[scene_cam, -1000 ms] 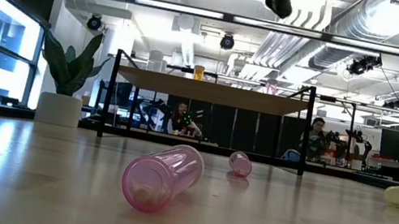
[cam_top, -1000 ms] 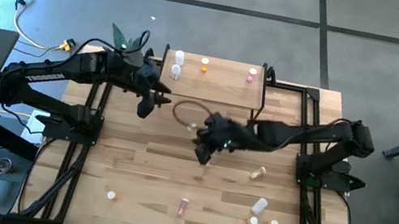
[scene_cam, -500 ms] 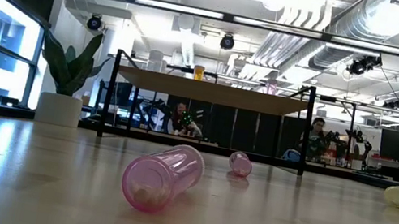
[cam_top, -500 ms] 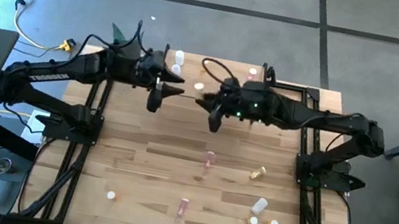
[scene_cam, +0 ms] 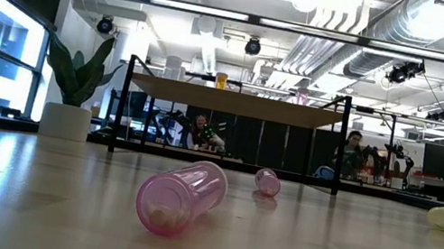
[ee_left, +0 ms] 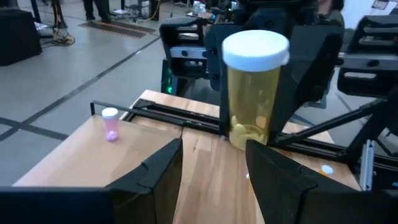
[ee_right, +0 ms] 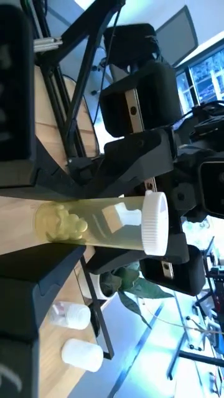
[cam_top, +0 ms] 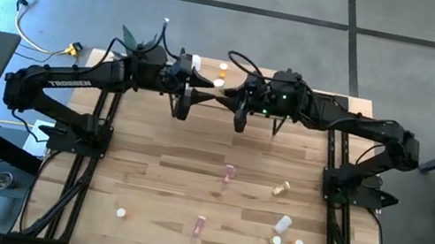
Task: Pick and place medicine bottles onto shelf by color
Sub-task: Put the bottom left yellow pill bottle on the shelf
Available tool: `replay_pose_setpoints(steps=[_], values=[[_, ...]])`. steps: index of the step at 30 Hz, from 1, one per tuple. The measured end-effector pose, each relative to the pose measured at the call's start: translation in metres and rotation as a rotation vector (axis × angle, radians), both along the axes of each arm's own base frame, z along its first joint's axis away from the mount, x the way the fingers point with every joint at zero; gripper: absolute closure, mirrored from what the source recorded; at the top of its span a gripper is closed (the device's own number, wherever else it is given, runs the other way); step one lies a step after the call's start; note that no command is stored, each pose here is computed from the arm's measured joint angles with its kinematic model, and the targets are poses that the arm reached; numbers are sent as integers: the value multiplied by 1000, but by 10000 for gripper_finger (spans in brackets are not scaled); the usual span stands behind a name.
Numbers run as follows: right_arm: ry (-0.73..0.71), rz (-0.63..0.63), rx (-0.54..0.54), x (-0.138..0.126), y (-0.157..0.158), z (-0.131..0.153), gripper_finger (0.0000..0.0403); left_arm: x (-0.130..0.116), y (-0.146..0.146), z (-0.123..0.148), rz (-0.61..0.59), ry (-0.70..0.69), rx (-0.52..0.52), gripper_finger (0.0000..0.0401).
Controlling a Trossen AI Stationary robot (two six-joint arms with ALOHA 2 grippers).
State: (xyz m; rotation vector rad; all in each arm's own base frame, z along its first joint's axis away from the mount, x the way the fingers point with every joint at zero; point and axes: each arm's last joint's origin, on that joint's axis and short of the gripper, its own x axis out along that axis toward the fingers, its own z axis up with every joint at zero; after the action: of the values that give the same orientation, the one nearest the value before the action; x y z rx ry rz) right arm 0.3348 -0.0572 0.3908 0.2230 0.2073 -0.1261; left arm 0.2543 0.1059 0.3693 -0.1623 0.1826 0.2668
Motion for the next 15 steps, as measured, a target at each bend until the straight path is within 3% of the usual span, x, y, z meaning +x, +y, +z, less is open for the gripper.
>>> replay_pose_setpoints(steps=[8,15], values=[[11,-7,-22,-12,-15,5,316,0,0,10,-73,-93,41,233],[-14,49,-28,-12,-17,8,316,3,2,16,-42,-167,51,233]])
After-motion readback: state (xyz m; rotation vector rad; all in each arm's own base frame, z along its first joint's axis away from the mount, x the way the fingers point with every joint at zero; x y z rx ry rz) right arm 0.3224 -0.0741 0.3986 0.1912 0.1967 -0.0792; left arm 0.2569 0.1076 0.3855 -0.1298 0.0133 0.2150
